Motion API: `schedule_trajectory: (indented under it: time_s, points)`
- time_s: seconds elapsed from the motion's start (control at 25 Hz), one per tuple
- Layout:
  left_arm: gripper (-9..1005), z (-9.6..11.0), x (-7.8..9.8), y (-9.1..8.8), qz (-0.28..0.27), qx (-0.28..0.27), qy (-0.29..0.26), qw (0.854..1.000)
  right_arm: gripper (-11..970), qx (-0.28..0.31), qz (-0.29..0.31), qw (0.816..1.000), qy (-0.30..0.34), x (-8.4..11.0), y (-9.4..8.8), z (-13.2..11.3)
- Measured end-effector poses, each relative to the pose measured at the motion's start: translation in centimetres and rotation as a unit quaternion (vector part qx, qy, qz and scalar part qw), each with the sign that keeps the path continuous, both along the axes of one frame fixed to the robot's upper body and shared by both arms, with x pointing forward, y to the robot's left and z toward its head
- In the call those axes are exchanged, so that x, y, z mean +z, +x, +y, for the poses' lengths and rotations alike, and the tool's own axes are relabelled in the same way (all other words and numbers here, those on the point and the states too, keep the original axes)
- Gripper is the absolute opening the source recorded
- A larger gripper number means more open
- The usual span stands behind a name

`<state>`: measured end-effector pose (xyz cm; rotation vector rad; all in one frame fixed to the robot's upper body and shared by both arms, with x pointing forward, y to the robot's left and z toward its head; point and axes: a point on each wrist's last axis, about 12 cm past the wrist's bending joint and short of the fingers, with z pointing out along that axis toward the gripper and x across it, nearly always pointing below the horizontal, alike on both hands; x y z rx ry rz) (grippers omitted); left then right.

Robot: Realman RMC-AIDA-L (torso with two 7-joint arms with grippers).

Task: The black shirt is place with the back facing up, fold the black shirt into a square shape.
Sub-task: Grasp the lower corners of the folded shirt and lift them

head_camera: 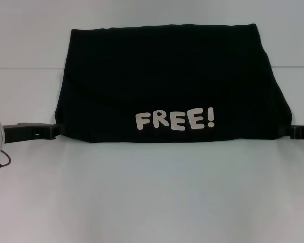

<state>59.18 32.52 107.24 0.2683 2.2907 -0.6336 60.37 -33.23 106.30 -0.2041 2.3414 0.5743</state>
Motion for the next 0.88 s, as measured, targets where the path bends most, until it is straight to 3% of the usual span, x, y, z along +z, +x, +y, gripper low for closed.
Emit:
schedule_trajectory:
  time_s: [0.2,0.4,0.64,0.88]
  points:
    - [12,0.5,0.2,-0.7,0.008,0.000,-0.019,1.000,0,0.005,-0.008,0.999,0.030,-0.4,-1.5,-0.8]
    - [13,1.8,1.0,-2.5,0.017,-0.009,-0.050,0.999,-1,0.024,-0.020,0.997,0.077,-0.6,-4.5,-2.6]
    - [15,4.2,1.5,-6.1,0.034,-0.009,-0.094,0.995,0,0.063,-0.029,0.990,0.124,-0.8,-8.5,-4.1]
    - [16,5.3,1.9,-9.0,0.046,-0.030,-0.129,0.990,4,0.104,-0.029,0.982,0.154,-1.1,-12.7,-5.1]
